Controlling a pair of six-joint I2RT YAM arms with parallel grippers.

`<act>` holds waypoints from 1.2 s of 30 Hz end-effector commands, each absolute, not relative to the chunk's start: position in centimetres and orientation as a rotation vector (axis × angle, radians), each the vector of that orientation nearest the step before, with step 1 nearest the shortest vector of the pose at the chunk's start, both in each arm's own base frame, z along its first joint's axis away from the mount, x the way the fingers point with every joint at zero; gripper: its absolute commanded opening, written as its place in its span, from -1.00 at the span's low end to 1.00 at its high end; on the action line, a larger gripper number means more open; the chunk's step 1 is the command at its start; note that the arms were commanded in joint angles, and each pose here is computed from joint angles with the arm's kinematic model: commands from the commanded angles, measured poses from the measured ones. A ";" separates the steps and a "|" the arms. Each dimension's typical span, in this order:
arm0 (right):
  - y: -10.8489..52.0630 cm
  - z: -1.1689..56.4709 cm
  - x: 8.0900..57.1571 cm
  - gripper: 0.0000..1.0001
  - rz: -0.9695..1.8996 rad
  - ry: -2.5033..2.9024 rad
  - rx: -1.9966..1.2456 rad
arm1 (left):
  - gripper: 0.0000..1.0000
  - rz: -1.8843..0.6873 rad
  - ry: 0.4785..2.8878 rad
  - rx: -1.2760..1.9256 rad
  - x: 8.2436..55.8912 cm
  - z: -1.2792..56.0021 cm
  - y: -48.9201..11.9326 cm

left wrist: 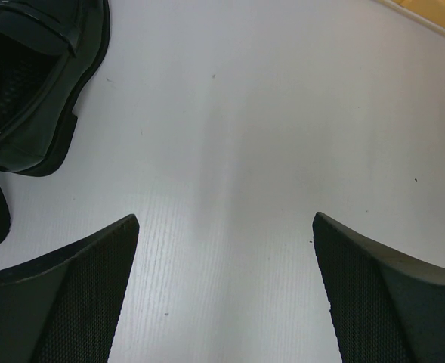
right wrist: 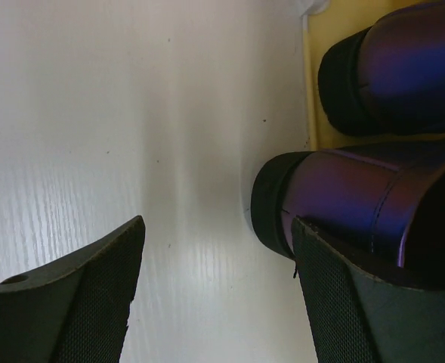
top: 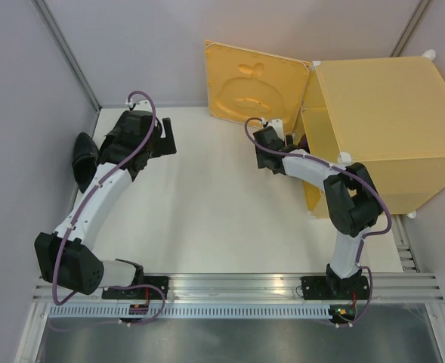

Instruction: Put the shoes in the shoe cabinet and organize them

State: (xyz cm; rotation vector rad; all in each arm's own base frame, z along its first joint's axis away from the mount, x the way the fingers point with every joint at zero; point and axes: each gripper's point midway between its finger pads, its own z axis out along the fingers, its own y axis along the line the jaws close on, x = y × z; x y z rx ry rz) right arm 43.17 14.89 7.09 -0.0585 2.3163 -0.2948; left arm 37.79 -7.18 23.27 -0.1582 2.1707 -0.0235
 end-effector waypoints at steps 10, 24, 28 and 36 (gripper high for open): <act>7.6 8.9 44.7 0.65 -0.523 2.236 0.079 | 0.96 -0.037 2.180 -0.118 37.9 23.1 -7.5; 7.7 9.3 45.3 0.64 -0.426 2.240 0.079 | 0.96 -0.035 2.187 -0.119 37.9 22.9 -7.5; 8.2 10.1 45.4 0.64 -0.384 2.233 0.072 | 0.96 -0.036 2.186 -0.121 38.0 22.9 -7.5; 13.3 11.0 44.7 0.62 -0.109 2.258 -0.081 | 0.96 -0.036 2.185 -0.124 37.9 22.9 -7.5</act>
